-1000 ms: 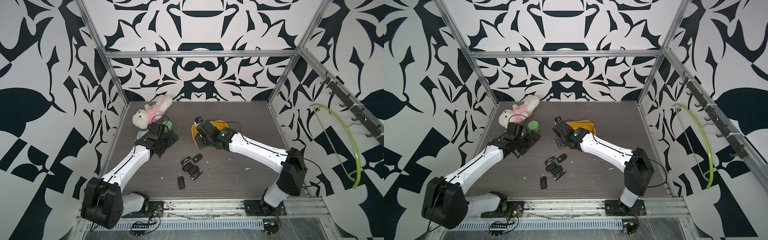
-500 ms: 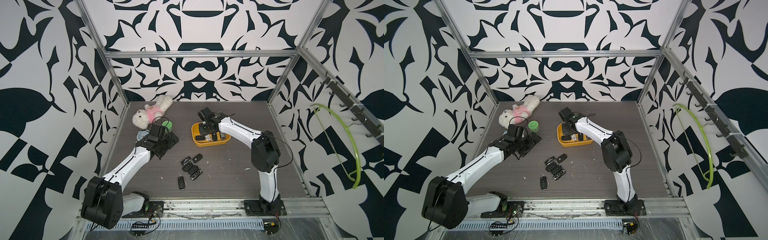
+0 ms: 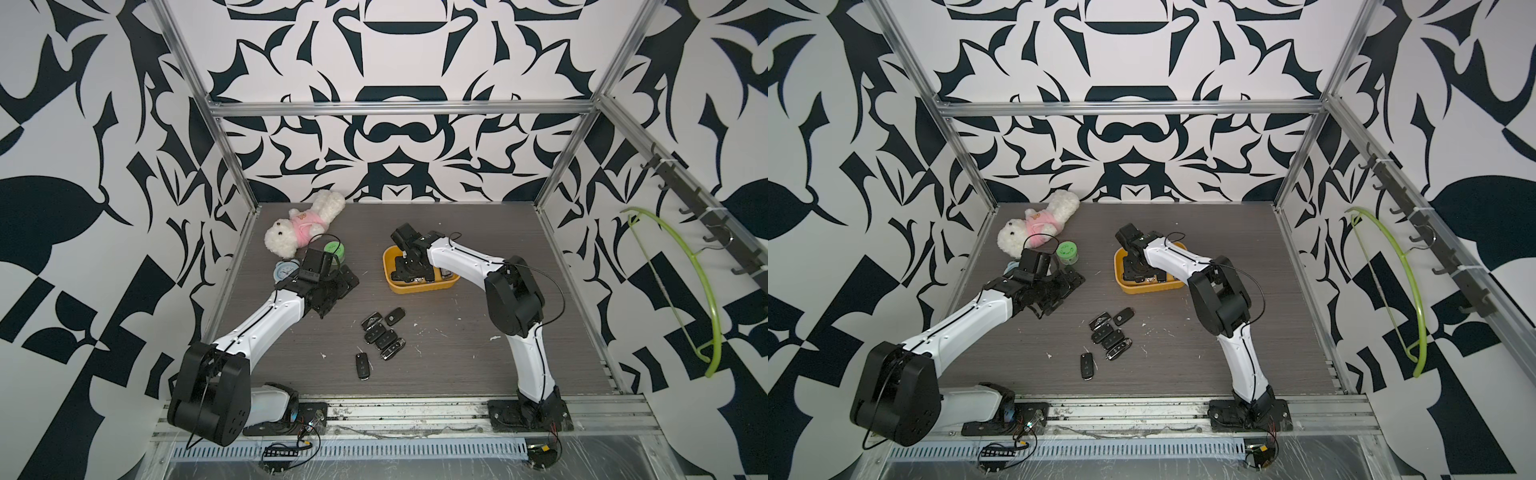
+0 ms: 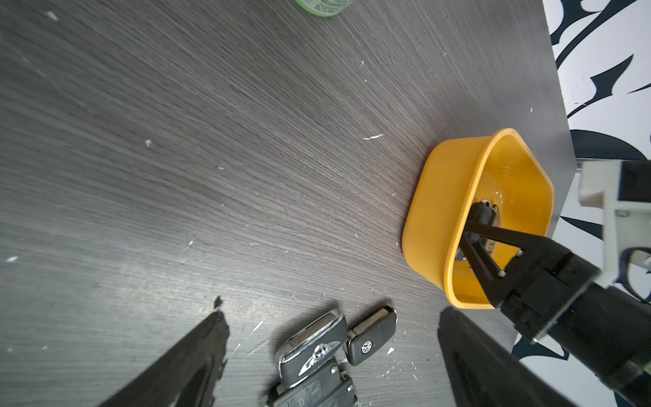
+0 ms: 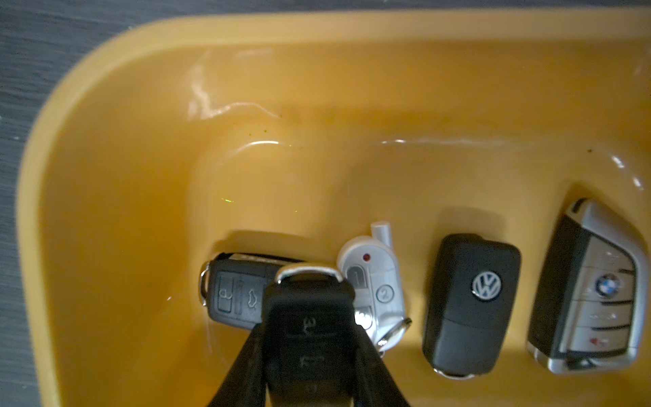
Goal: Place the car key into the storage box
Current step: Place the car key in the storage box.
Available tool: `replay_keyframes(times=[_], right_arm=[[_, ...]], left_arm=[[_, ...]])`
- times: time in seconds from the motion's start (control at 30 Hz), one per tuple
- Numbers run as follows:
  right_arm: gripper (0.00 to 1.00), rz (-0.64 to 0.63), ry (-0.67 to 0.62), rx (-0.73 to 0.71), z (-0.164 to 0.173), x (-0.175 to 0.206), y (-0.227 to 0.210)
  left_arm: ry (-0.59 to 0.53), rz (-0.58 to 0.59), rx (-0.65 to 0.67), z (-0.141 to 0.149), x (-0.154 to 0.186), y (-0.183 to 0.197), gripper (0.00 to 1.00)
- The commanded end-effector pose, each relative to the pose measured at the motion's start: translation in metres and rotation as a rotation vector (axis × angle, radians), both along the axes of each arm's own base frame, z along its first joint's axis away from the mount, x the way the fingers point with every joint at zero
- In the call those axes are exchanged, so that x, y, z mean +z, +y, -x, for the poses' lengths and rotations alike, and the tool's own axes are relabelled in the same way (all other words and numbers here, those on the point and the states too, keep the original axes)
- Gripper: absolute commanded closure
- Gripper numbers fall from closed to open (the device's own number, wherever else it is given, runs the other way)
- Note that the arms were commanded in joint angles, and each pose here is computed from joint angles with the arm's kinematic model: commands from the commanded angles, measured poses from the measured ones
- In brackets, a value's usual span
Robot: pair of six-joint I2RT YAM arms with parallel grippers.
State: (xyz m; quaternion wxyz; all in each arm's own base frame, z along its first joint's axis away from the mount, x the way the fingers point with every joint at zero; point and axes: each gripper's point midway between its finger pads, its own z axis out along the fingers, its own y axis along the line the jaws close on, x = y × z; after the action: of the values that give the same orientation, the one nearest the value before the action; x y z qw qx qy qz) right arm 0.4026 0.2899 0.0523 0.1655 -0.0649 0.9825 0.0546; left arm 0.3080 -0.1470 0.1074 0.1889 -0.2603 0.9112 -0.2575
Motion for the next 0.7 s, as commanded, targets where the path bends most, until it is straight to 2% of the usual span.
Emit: replay_keyframes(times=[0.0, 0.2, 0.27, 0.33, 0.5, 0.67], right_arm=[[0.73, -0.032, -0.026, -0.023, -0.006, 0.019, 0.004], [0.51, -0.032, -0.025, -0.022, -0.008, 0.018, 0.005], [0.35, -0.025, -0.028, -0.025, -0.008, 0.019, 0.004], [0.25, -0.028, -0.034, -0.026, -0.009, 0.020, 0.004], [0.25, -0.042, -0.068, -0.030, -0.015, 0.033, 0.007], [0.25, -0.070, -0.146, -0.028, -0.022, 0.070, 0.007]], left_arm=[[0.006, 0.001, -0.008, 0.003, -0.001, 0.000, 0.01], [0.016, -0.004, -0.008, 0.004, -0.001, 0.001, 0.01], [0.021, -0.005, -0.007, 0.005, -0.002, 0.001, 0.01], [0.023, -0.003, -0.011, 0.005, -0.002, 0.001, 0.01], [0.036, -0.011, -0.006, 0.008, -0.003, 0.002, 0.01], [0.038, -0.030, -0.013, 0.010, 0.002, 0.005, 0.01]])
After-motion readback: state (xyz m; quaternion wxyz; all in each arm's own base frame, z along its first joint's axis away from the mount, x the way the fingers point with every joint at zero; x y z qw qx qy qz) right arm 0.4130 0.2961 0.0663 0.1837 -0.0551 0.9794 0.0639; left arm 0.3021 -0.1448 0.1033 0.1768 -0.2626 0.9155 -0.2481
